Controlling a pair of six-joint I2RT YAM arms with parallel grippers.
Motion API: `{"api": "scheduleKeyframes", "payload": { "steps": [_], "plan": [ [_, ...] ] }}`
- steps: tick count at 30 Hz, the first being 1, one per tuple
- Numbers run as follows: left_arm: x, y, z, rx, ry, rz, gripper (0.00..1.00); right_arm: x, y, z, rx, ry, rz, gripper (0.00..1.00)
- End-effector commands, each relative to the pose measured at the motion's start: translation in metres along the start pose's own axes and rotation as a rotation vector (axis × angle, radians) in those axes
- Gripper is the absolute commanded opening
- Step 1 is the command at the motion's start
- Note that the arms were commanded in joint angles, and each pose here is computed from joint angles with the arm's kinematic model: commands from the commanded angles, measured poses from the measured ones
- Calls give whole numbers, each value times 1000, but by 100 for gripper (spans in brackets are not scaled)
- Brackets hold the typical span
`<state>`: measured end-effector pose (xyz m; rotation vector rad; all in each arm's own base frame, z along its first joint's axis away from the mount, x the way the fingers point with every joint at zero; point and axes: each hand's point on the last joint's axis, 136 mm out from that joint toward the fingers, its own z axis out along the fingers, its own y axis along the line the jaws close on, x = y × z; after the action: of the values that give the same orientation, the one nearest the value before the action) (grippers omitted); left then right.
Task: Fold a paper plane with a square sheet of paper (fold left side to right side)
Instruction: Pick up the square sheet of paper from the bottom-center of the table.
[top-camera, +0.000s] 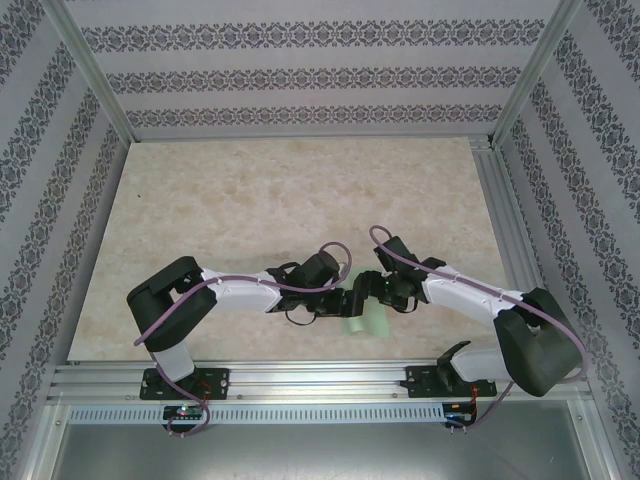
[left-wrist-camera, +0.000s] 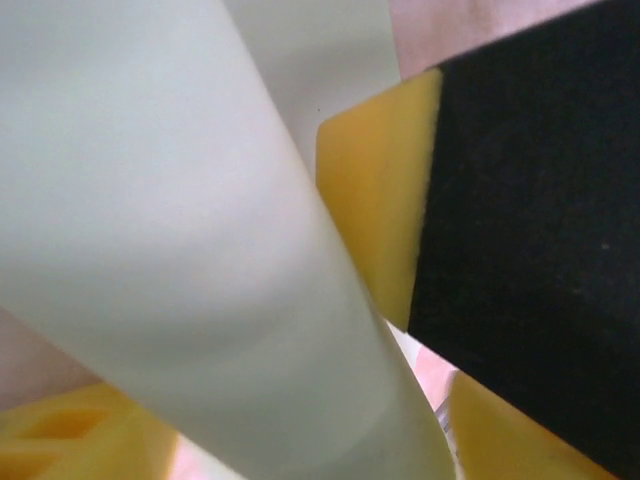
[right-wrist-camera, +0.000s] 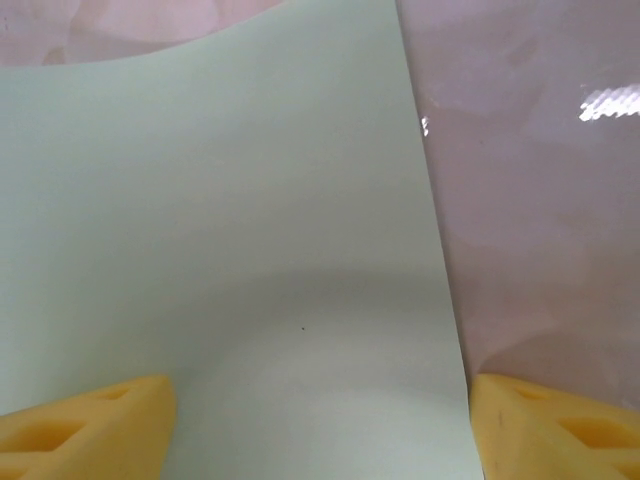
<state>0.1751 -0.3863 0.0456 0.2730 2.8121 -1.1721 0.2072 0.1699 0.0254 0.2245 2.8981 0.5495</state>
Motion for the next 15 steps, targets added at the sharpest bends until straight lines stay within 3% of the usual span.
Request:
{"api": "scheduleKeyframes", "payload": {
  "steps": [1, 9, 15],
  "plan": [
    [-7, -11, -3, 11, -36, 6, 56, 0, 0, -5, -30, -8, 6, 78],
    [-13, -9, -18, -14, -95, -3, 41, -26, -3, -39, -131, -111, 12, 80],
    [-31, -9, -38, 52, -170, -61, 39, -54, 4, -80, -408, -253, 37, 86]
  ]
}}
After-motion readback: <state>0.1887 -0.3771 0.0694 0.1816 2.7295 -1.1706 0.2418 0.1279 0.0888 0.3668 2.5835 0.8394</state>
